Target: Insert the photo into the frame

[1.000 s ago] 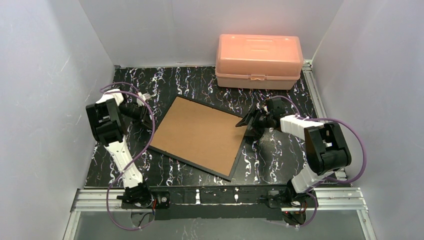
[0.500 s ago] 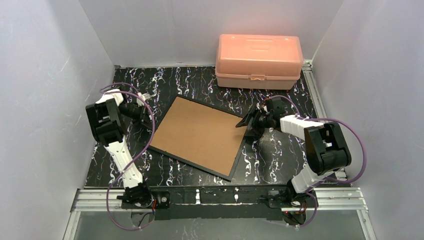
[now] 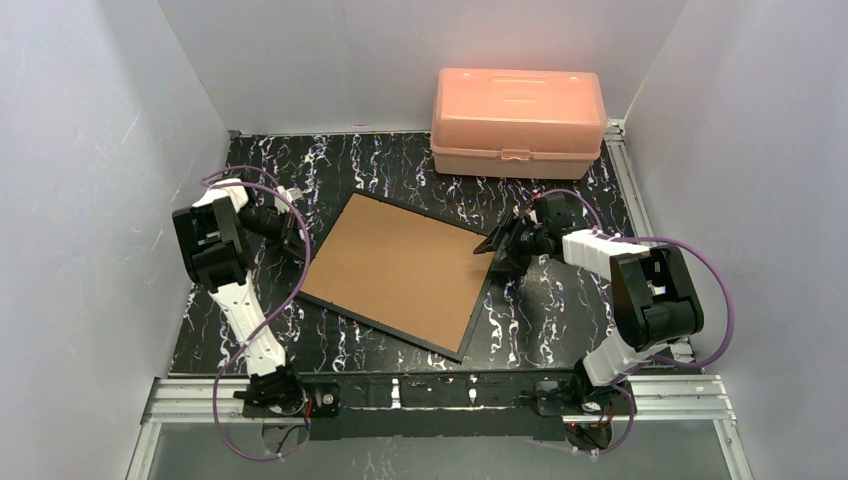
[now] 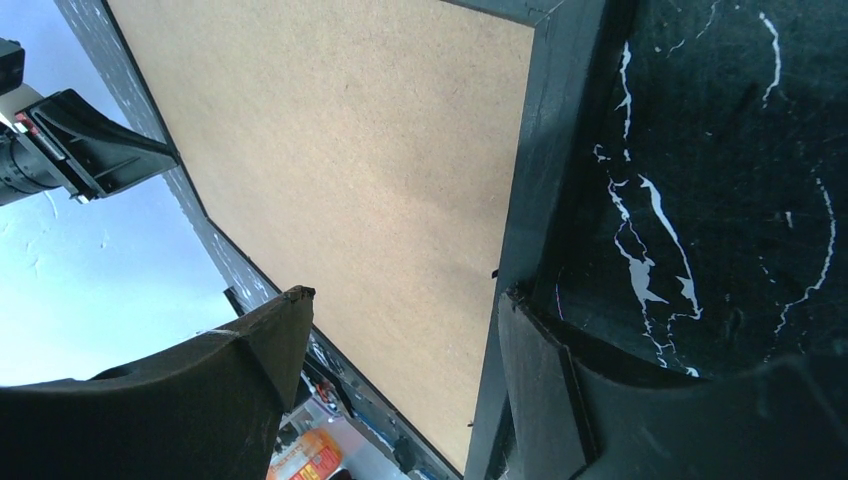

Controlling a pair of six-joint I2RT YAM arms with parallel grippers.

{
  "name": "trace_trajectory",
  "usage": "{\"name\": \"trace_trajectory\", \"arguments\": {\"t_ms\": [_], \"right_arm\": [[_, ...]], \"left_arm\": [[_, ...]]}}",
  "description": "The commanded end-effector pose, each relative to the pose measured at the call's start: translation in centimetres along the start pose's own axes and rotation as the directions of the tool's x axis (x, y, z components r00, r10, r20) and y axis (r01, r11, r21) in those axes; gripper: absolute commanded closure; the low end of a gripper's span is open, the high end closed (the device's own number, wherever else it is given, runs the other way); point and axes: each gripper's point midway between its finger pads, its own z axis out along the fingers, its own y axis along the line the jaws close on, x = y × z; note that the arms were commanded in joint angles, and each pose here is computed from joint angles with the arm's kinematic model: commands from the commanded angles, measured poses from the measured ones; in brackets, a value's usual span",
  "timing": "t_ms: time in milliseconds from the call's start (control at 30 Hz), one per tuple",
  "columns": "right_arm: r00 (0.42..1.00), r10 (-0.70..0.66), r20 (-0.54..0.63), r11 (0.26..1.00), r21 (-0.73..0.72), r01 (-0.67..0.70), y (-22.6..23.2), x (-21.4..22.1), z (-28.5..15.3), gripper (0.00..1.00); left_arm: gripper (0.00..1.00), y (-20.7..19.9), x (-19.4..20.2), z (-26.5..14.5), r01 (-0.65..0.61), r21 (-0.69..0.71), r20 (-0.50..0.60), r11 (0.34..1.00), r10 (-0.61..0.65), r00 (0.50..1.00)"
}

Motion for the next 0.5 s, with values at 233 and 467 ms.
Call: {"name": "trace_trajectory", "arguments": {"t_ms": [233,467], "right_arm": [[0.999,-0.009,0.031,1.0,0.015,0.009,-0.4,-0.7,0.0,0.23],[1.0,0.021,0.017,1.0,0.01,-0.021,-1.1,-0.1,1.0,0.24]], "left_arm": [[0.98,1.1,0.9,1.2,-0.054,-0.057,-0.072,0.997,0.05,0.996],[0.98,0.7,0.9,1.5,-0.067,-0.055,-0.082,0.996,0.063,0.995]]}}
